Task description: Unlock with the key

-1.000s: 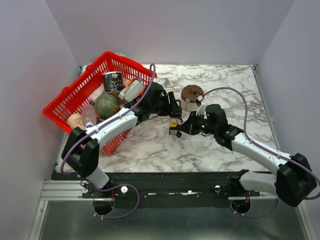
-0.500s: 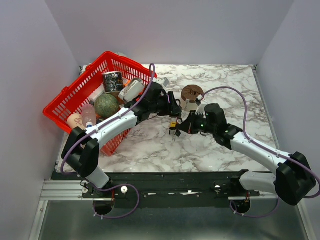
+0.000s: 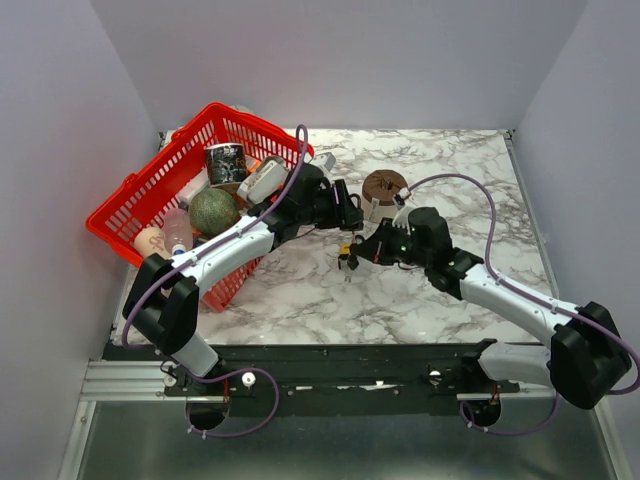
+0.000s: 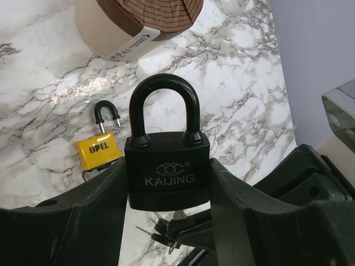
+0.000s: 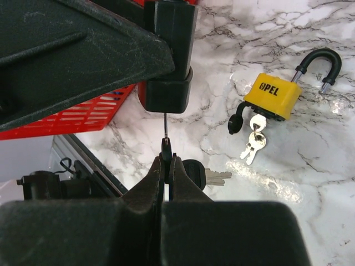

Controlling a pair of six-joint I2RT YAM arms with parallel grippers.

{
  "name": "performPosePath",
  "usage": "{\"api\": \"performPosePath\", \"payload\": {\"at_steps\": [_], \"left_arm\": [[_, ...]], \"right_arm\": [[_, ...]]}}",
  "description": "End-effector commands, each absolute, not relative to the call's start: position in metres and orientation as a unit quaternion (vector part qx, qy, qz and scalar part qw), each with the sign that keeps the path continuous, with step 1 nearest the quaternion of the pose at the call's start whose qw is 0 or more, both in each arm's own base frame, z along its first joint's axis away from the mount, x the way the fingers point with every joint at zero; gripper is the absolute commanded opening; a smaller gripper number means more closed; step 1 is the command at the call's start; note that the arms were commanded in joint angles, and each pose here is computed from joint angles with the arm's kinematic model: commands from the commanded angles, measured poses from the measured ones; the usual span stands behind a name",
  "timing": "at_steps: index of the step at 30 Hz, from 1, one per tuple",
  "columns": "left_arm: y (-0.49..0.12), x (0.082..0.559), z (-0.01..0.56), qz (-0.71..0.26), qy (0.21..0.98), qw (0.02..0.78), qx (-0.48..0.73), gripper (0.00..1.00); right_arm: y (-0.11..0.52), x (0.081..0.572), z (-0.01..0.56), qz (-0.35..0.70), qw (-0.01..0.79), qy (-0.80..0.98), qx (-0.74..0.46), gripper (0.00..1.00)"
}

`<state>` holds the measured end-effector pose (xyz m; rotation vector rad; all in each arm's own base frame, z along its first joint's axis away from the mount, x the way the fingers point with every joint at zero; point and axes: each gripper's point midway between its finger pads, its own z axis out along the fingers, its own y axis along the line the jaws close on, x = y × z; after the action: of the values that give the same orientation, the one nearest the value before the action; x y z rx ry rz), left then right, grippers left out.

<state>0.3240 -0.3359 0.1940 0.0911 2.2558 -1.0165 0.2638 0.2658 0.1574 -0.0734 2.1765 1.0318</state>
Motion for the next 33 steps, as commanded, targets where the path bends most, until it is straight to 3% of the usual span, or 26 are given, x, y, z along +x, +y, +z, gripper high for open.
{"api": "performPosePath", "payload": {"at_steps": [1,33], "left_arm": [[-0.344,0.318,0.206,-0.417,0.848,0.326,0.040,0.00],[-0.357,0.307,0.196,-0.436,0.847,0.300,0.053,0.00]], "right_arm": [[0.266,0.295,0.179,0.407,0.420,0.811,0.013,0.01],[0.259,0.322,0.211,0.428,0.480,0.765,0.041,0.01]]}}
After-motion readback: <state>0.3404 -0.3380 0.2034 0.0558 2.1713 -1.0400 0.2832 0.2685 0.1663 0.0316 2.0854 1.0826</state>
